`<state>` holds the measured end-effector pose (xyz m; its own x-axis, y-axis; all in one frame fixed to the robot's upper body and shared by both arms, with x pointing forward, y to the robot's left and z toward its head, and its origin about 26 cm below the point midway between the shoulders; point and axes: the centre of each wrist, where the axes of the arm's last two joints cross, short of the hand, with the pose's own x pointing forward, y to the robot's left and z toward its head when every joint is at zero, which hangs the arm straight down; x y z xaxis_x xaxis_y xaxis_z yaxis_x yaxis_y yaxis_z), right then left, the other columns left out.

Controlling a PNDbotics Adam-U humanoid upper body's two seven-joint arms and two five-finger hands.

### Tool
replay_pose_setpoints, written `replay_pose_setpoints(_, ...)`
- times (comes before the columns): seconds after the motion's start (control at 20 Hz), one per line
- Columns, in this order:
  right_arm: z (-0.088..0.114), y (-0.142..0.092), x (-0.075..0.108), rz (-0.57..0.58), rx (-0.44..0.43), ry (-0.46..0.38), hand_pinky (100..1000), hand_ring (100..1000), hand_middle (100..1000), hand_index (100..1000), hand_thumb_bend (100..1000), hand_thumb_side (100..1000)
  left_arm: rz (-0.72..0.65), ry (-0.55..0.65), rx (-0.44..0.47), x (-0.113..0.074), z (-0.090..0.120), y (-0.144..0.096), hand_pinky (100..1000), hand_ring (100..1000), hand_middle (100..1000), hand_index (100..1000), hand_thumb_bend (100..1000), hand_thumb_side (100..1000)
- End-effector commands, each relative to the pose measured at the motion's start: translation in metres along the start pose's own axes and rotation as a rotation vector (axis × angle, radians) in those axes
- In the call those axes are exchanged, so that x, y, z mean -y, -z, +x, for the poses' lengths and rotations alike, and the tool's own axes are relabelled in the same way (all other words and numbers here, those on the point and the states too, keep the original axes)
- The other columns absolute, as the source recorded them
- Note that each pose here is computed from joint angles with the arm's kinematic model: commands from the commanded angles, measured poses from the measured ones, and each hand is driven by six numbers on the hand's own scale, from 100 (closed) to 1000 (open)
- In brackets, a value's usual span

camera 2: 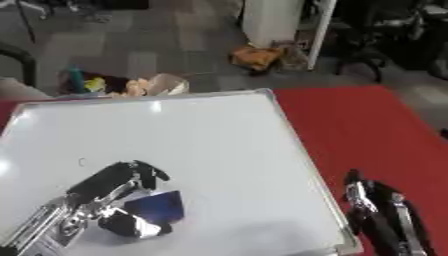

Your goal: Wipe the whiteboard clean with a brush.

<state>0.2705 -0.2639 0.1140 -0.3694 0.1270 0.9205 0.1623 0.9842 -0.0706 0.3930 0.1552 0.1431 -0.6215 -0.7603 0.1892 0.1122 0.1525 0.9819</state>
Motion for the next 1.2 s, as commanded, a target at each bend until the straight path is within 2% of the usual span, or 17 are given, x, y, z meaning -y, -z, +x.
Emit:
replay_pose_setpoints(0.05,0.008,0.002,0.002,0.007,0.030,-0.007,100,100,100,387,100,560,0.018,0.007,0.001,-0.007,0.001,0.001,553,580,508,783,621,412)
replay_pose_setpoints(0.55,0.008,0.002,0.002,0.006,0.029,-0.007,100,100,100,387,100,558,0.036,0.002,-0.023,-0.007,-0.001,0.000,519,523,448,748,488,365)
replay_pose_setpoints(0.9,0.008,0.002,0.002,0.005,0.029,-0.007,100,100,100,387,100,558,0.060,-0.004,-0.040,-0.012,-0.002,-0.003,512,515,439,744,471,360)
replay_pose_setpoints(1.2,0.008,0.002,0.003,0.005,0.028,-0.008,100,100,100,387,100,558,0.103,-0.004,-0.068,-0.022,-0.006,-0.008,508,514,435,744,469,362)
